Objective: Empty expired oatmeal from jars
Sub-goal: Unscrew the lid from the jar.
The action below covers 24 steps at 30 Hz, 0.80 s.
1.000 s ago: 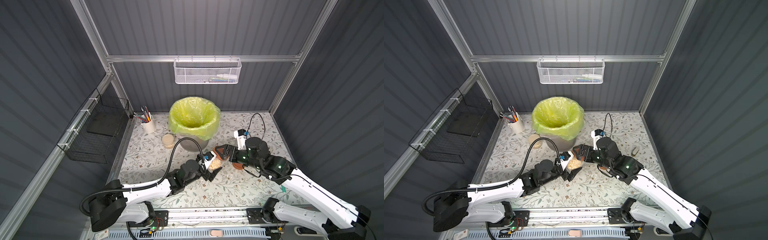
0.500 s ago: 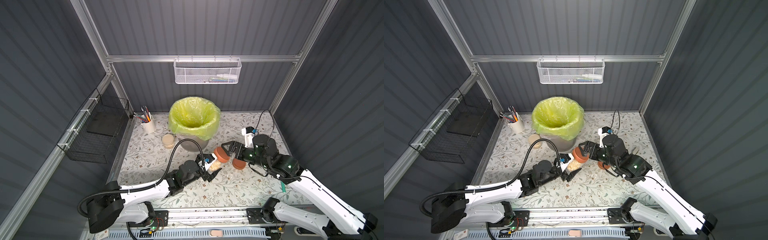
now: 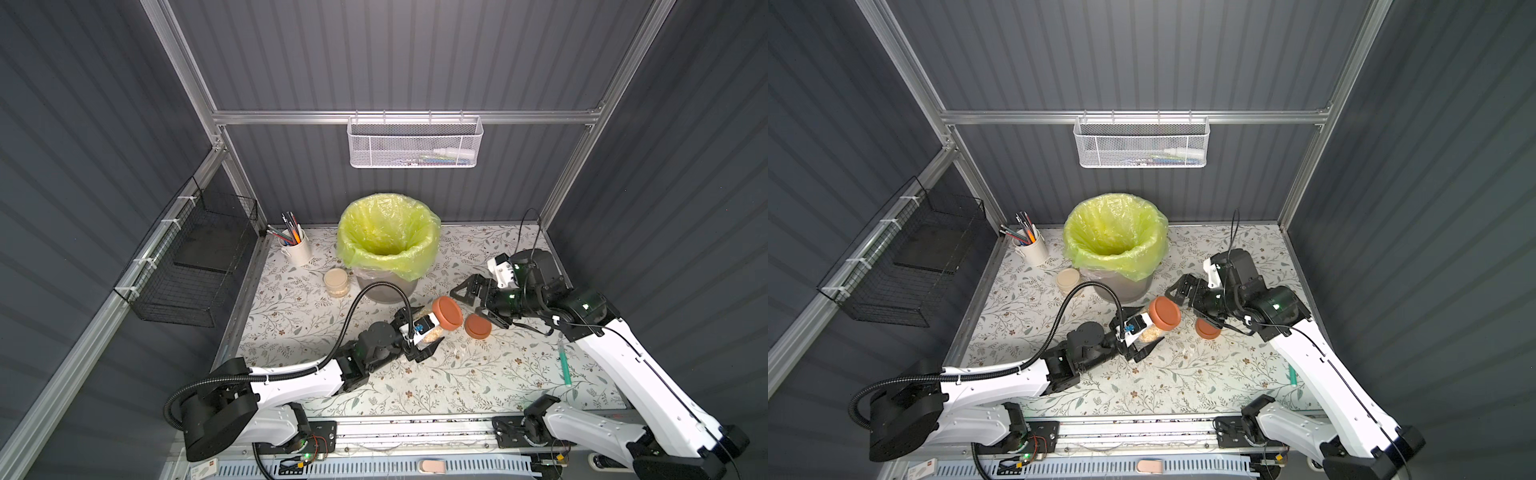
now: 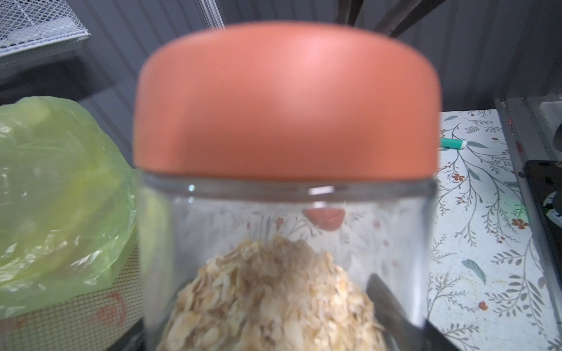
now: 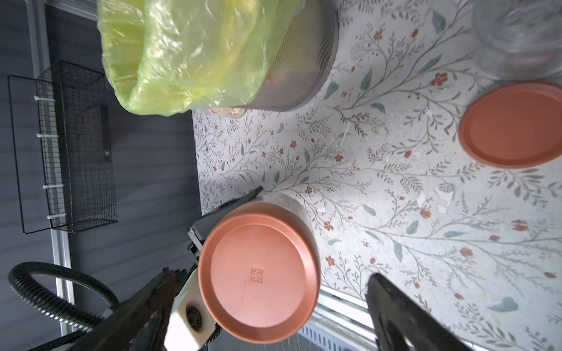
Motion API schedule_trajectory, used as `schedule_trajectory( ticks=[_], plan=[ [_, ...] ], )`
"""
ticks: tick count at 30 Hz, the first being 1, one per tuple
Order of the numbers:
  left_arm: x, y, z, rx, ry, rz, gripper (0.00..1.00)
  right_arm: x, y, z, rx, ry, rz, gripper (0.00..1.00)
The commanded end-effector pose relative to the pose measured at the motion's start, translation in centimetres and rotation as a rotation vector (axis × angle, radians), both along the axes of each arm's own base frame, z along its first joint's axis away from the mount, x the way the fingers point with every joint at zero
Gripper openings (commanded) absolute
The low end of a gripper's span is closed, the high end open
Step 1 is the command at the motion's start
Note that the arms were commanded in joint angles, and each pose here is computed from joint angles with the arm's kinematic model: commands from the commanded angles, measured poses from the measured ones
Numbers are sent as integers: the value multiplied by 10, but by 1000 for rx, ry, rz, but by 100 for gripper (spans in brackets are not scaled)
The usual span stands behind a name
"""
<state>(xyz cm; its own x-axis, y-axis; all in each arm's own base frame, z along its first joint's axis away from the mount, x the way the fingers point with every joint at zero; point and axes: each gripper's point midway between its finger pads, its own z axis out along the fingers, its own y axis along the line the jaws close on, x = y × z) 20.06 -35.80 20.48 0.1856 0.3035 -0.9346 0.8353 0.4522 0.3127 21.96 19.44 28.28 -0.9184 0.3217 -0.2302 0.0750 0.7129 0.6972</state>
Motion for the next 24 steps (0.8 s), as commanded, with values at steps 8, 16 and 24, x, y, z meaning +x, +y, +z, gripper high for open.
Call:
schedule_trajectory(
  ticks=[8,16,24],
  plan=[
    [4,-4,30,-96,-110,-4,28,-3,15,-8,-35,130,113,99],
    [4,-6,27,-81,-114,-9,28,-2,17,-22,-50,169,128,99],
    [4,-8,26,-83,-108,-11,28,-3,22,-26,-52,181,157,99]
  ],
)
